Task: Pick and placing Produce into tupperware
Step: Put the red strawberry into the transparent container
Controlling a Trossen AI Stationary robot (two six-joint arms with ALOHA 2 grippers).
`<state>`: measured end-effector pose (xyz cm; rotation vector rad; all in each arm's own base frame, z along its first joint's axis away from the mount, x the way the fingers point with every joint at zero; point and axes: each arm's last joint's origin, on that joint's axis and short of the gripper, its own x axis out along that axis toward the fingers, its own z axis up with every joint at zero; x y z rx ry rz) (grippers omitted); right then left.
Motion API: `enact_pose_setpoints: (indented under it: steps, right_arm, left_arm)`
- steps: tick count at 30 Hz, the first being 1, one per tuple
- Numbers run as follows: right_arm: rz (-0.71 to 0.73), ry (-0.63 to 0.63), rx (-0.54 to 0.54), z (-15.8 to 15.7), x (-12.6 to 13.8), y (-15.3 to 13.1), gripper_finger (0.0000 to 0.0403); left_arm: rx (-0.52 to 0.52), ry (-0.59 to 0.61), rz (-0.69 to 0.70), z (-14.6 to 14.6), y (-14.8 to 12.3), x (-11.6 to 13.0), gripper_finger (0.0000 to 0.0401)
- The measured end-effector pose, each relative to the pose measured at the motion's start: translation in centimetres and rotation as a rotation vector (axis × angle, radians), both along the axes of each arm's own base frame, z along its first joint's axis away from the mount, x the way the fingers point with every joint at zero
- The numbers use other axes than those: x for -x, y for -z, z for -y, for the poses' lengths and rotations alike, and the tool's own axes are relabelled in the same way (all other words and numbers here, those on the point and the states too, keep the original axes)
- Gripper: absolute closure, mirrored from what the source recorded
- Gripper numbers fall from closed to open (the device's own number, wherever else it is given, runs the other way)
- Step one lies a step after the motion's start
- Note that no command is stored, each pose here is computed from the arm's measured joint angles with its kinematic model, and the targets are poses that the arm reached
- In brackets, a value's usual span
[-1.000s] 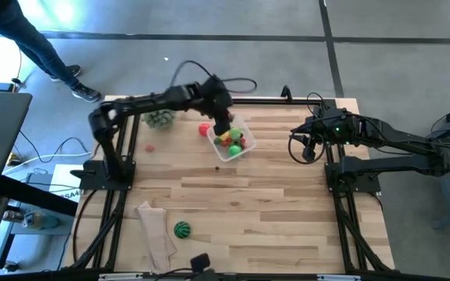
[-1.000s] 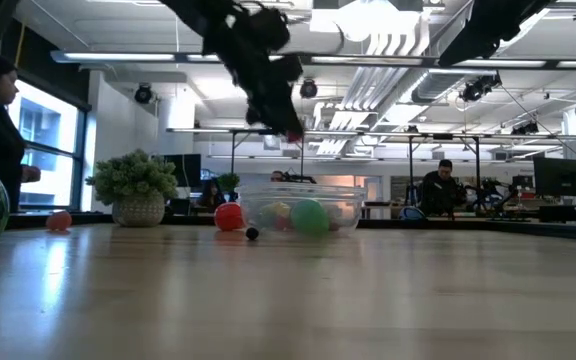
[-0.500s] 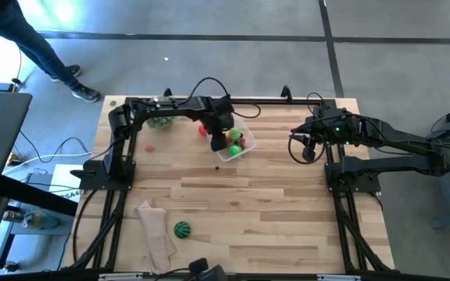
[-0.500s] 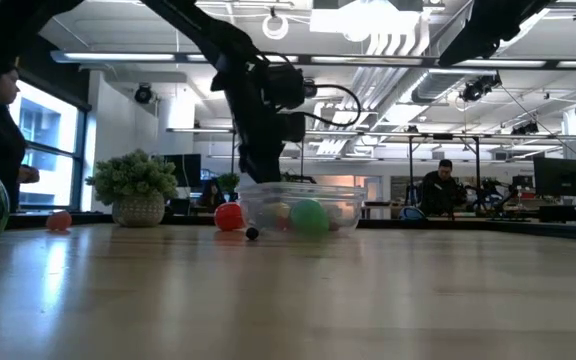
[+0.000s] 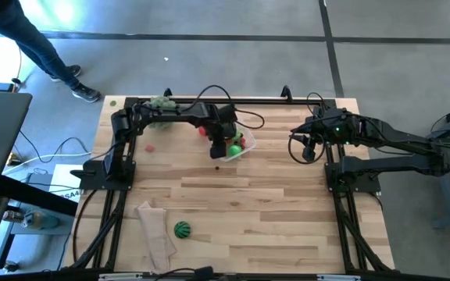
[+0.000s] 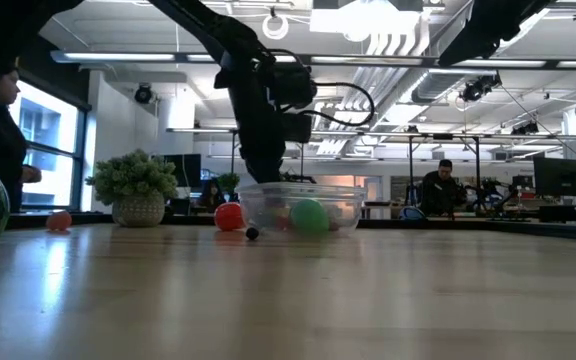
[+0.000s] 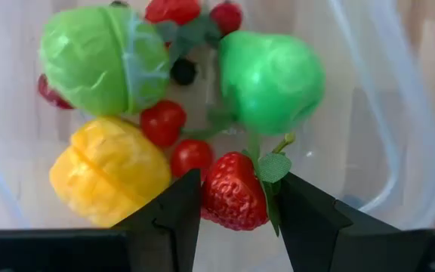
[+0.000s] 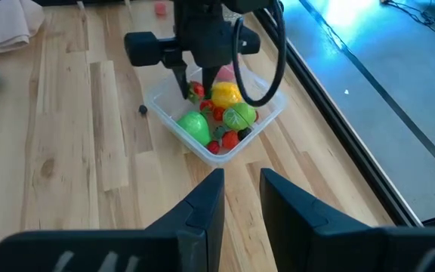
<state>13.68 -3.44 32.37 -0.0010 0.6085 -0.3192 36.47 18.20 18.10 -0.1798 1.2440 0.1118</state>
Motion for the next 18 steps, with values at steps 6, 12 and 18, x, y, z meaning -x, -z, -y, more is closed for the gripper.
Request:
enact_pose_setpoints:
  steps: [6,12,18]
  right_arm:
    - [0.000,0.000,0.000,0.00,-0.01,0.00,0.0327]
    - [0.000,0.000,0.000,0.00,0.00,0.01,0.0327]
    - [0.000,0.000,0.000,0.00,0.00,0.00,0.0327]
  left_arm:
    - [0.006,0.005,-0.009,0.16,0.04,0.03,0.0259]
    - [-0.010,-0.001,-0.005,0.10,0.01,-0.05,0.0258]
    - [-0.011,-0.002,-0.003,0.07,0.01,-0.06,0.0258]
